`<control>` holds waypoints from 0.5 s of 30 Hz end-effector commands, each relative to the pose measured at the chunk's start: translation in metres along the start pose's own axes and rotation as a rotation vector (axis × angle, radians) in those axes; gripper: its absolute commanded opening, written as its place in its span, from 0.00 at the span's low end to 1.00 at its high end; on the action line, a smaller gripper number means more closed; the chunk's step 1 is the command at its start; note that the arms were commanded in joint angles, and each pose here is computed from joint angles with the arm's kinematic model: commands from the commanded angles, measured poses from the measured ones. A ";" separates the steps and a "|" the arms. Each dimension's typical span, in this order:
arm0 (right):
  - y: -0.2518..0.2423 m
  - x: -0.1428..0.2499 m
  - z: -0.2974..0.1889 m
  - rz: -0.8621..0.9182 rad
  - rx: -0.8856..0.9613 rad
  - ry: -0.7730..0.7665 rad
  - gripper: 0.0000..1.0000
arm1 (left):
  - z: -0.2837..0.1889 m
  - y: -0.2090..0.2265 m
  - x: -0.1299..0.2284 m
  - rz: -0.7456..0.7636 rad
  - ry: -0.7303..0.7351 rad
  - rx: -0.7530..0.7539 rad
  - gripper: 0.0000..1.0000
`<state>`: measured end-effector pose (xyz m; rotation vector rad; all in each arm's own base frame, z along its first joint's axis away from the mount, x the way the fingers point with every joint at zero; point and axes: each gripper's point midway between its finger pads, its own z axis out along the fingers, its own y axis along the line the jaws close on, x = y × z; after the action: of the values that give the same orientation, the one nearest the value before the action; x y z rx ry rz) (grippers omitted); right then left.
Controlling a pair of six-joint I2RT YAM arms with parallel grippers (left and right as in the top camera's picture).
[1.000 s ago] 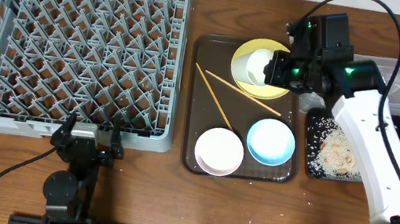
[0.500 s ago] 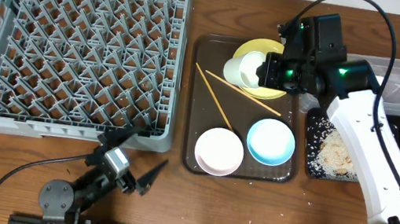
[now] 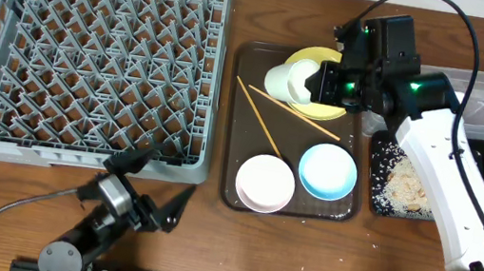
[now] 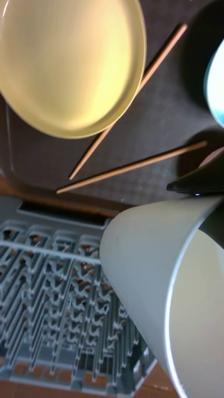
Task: Sort waste into correct bins and load items into the dishwasher
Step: 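Raise the left gripper toward the cup held by the right gripper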
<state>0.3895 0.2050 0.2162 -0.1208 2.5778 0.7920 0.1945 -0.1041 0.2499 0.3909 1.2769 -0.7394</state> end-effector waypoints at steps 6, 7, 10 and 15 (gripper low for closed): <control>0.011 -0.001 0.001 -0.024 -0.050 0.001 0.01 | 0.018 0.029 -0.015 -0.240 0.032 -0.114 0.92; 0.011 -0.001 0.001 -0.025 -0.051 -0.001 0.01 | 0.024 0.029 -0.019 -0.254 0.055 -0.101 0.93; 0.014 -0.003 0.001 -0.030 -0.066 -0.005 0.01 | 0.043 0.029 -0.031 -0.289 0.119 -0.041 0.92; 0.015 -0.004 0.000 -0.032 -0.076 -0.009 0.01 | 0.072 0.030 -0.049 -0.395 0.182 0.069 0.93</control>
<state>0.3920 0.2131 0.2238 -0.1500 2.5388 0.8521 0.2612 -0.1036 0.2993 0.2268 1.4997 -0.9702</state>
